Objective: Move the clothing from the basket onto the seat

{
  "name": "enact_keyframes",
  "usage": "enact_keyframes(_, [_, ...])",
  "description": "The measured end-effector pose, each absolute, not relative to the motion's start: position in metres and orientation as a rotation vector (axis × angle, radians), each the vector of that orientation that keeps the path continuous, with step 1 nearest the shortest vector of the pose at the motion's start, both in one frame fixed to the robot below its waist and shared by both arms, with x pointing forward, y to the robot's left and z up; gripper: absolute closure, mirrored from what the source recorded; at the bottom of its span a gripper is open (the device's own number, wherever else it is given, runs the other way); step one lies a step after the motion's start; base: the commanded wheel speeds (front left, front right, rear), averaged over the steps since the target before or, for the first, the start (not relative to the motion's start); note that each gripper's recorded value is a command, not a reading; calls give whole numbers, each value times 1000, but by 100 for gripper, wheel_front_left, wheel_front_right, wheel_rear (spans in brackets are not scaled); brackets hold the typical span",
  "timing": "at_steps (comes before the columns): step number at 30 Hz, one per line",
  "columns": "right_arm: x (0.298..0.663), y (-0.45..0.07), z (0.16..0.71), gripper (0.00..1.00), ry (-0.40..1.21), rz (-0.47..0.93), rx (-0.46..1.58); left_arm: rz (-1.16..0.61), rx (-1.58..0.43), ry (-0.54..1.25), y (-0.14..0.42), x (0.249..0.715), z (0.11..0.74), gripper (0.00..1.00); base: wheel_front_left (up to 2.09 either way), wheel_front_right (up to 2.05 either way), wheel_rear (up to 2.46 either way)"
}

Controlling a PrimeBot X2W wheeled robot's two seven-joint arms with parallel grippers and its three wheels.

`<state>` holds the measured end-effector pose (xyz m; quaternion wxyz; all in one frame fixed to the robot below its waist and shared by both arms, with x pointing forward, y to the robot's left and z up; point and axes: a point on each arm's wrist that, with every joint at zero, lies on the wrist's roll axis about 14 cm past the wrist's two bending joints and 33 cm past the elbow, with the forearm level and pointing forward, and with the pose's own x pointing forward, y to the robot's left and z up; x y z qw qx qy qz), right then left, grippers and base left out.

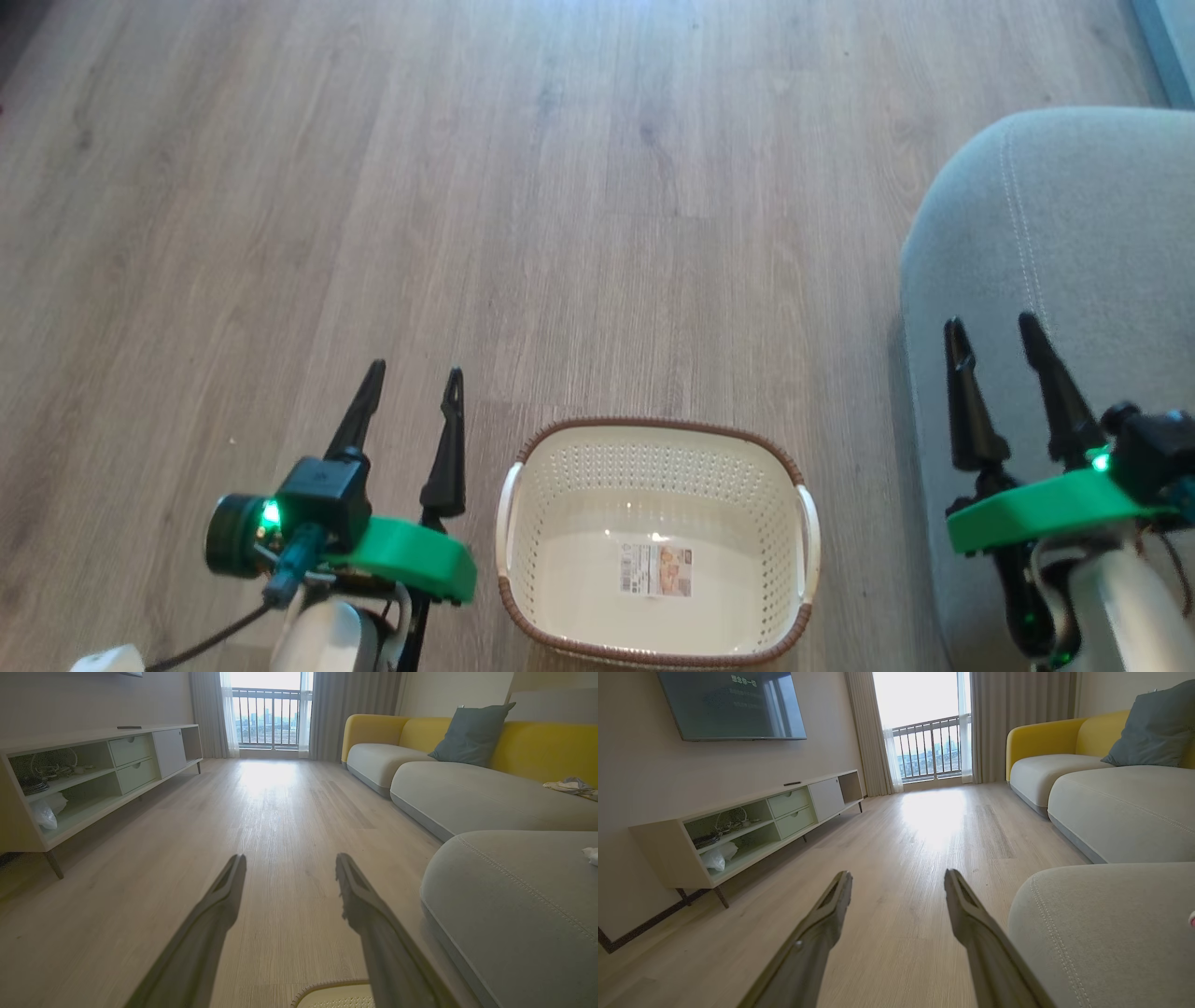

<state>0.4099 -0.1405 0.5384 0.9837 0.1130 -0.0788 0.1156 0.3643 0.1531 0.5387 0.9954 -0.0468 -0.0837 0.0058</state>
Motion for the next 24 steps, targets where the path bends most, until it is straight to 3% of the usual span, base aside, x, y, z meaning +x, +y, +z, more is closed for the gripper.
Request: enact_keyframes(24, [400,-133,506,0,-64,225,206,23,-86,-119,156,358,523,0,0,0,0])
